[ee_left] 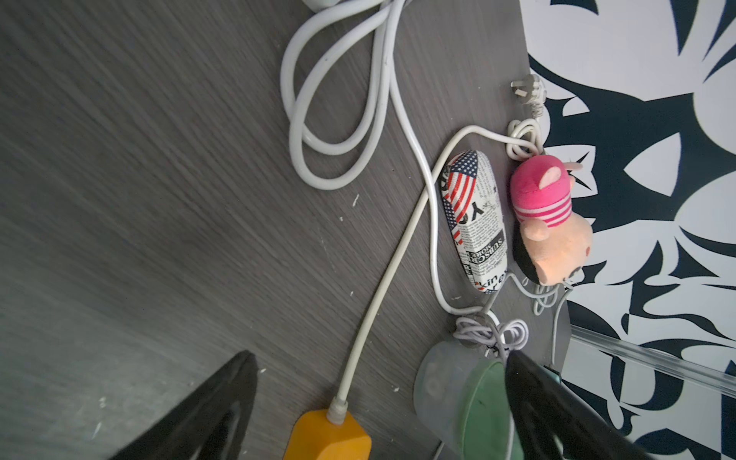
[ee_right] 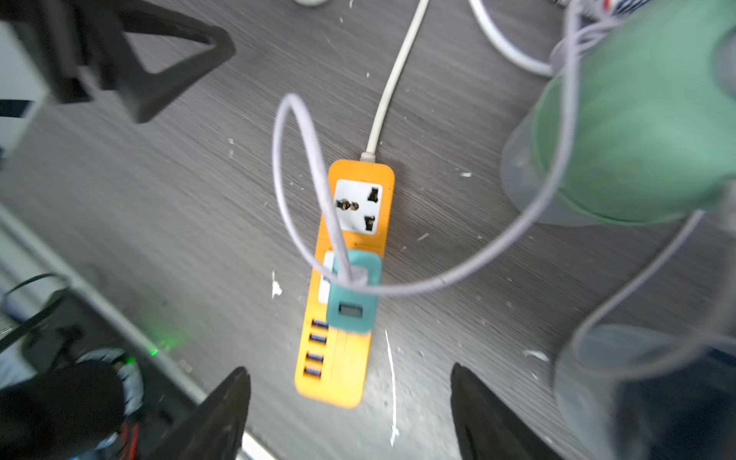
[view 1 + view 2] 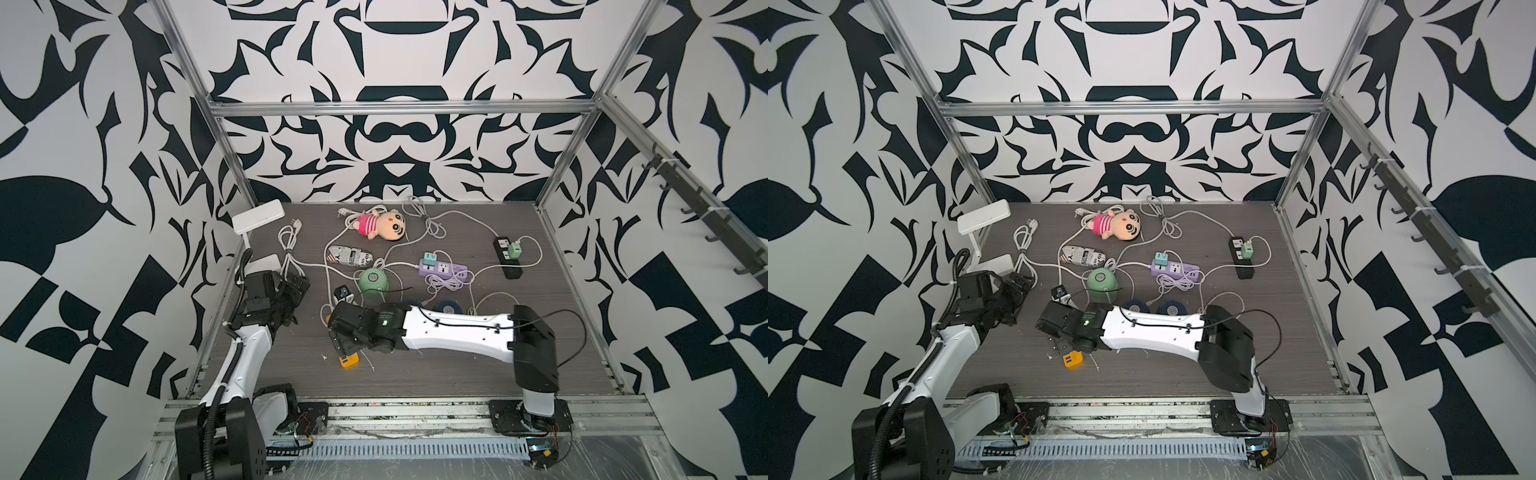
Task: Charge the cordless meat grinders
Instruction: Insert the plug into the socket, then reset both arms
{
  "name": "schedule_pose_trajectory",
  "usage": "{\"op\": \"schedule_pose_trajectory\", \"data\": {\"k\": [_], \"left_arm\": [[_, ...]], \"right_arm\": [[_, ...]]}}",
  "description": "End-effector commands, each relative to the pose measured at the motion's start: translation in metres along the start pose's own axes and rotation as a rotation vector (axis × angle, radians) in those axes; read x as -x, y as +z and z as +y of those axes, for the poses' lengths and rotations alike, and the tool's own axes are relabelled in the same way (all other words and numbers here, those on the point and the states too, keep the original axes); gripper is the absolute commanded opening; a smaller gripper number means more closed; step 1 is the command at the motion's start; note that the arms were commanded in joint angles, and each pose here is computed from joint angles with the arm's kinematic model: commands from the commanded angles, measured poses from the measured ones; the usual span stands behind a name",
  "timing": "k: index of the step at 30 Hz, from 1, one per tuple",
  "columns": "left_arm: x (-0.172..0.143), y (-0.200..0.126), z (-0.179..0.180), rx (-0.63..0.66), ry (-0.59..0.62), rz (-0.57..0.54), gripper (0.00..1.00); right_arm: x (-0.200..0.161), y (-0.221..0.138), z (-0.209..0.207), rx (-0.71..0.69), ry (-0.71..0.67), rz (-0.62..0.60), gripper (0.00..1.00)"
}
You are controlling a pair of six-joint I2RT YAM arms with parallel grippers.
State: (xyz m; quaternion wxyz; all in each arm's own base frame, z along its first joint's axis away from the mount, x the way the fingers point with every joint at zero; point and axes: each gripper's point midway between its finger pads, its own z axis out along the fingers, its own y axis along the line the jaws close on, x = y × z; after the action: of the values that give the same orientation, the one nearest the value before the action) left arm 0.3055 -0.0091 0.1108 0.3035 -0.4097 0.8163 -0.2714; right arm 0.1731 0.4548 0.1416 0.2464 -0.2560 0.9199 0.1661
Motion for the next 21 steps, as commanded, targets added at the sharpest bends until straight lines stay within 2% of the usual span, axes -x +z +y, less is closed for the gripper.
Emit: {"op": "schedule_pose_trajectory", "data": {"k": [1, 5, 11, 12, 14, 15, 16, 18, 19, 21], "left_arm": [[0.011, -0.01, -0.024, -0.055, 0.086, -0.014, 1.0], [0.026, -0.02, -0.051, -0.107, 0.208, -0.059, 1.0], [0.054, -0.035, -0.105, -0.18, 0.395, -0.174, 0.99], [0.055, -0.037, -0.118, -0.214, 0.457, -0.205, 1.0], [0.057, -0.042, -0.144, -0.292, 0.589, -0.289, 0.99], [0.057, -0.047, -0.157, -0.332, 0.673, -0.34, 0.99], [0.059, -0.05, -0.167, -0.368, 0.729, -0.379, 0.99], [0.07, -0.053, -0.174, -0.376, 0.759, -0.458, 0.99], [0.076, -0.053, -0.176, -0.369, 0.76, -0.484, 0.99], [0.087, -0.046, -0.171, -0.296, 0.768, -0.497, 0.99]], "right_arm": [[0.007, -0.039, -0.01, 0.017, -0.045, -0.062, 0.82], [0.023, -0.074, -0.055, -0.089, -0.07, -0.179, 0.82], [0.068, -0.12, -0.163, -0.3, 0.068, -0.369, 0.82], [0.078, -0.13, -0.18, -0.329, 0.069, -0.427, 0.82], [0.091, -0.148, -0.21, -0.401, 0.068, -0.552, 0.76], [0.1, -0.16, -0.22, -0.422, 0.039, -0.635, 0.76], [0.105, -0.168, -0.228, -0.44, -0.009, -0.69, 0.82], [0.108, -0.183, -0.246, -0.515, -0.077, -0.757, 0.97], [0.112, -0.191, -0.258, -0.57, -0.106, -0.789, 0.97], [0.113, -0.198, -0.3, -0.677, -0.058, -0.774, 0.98]]}}
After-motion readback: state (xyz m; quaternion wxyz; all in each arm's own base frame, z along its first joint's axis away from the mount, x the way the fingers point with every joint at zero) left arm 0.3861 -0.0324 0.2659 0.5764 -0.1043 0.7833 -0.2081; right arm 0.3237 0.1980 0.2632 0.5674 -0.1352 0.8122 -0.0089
